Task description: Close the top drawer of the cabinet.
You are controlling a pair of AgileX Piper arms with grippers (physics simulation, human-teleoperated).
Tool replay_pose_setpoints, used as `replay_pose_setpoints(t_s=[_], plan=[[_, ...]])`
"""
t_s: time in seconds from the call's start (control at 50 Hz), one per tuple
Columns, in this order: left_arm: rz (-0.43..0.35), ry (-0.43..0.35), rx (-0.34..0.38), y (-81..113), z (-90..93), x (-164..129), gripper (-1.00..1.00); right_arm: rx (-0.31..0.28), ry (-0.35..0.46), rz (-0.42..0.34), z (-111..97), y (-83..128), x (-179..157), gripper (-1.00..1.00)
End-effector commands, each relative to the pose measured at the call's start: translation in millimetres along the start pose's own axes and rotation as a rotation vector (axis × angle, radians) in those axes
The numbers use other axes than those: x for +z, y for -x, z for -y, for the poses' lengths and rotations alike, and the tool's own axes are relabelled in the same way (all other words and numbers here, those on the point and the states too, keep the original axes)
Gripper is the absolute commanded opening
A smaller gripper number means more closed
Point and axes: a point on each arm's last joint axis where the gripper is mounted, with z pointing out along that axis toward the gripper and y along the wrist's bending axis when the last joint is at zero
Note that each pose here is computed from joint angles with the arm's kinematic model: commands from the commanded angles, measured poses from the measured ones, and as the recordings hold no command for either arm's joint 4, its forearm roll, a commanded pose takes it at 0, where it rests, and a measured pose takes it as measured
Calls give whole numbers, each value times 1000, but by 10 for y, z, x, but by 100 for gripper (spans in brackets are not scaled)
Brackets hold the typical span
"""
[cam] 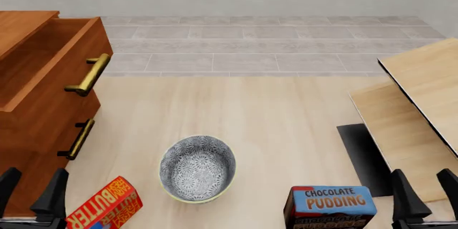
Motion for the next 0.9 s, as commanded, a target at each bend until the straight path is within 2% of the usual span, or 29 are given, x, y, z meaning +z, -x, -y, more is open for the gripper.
replay_pose_setpoints(t_s=[0.02,0.16,0.38,0.4,0.48,0.5,0.58,0.66,0.68,0.72,0.78,0.9], plan=[[10,-2,-15,20,1,-28,100,-3,-12,1,7,1,4,100],[9,-34,-14,13,19,-27,100,-11,-23,9,13,8,2,100],[24,-76,12,118,40,-36,100,-10,-25,20,14,20,-1,100],[22,-83,58,139,45,-18,100,-10,-26,20,15,26,-1,100],[32,-91,66,200,50,1,100,-9,-29,24,17,28,-1,100],[37,-98,92,229,55,15,100,-7,-33,24,19,37,0,100],[49,-109,113,302,65,54,100,-5,-38,25,21,30,3,100],[57,-128,165,371,89,147,100,-6,-42,27,24,35,4,100],[77,-148,188,455,110,189,100,-8,-48,23,27,26,10,100],[91,-161,236,484,128,226,100,-7,-50,22,29,23,13,100],[107,-191,237,573,163,288,100,-5,-52,25,30,28,13,100],[111,-205,246,611,184,329,100,-4,-57,22,34,28,32,100]])
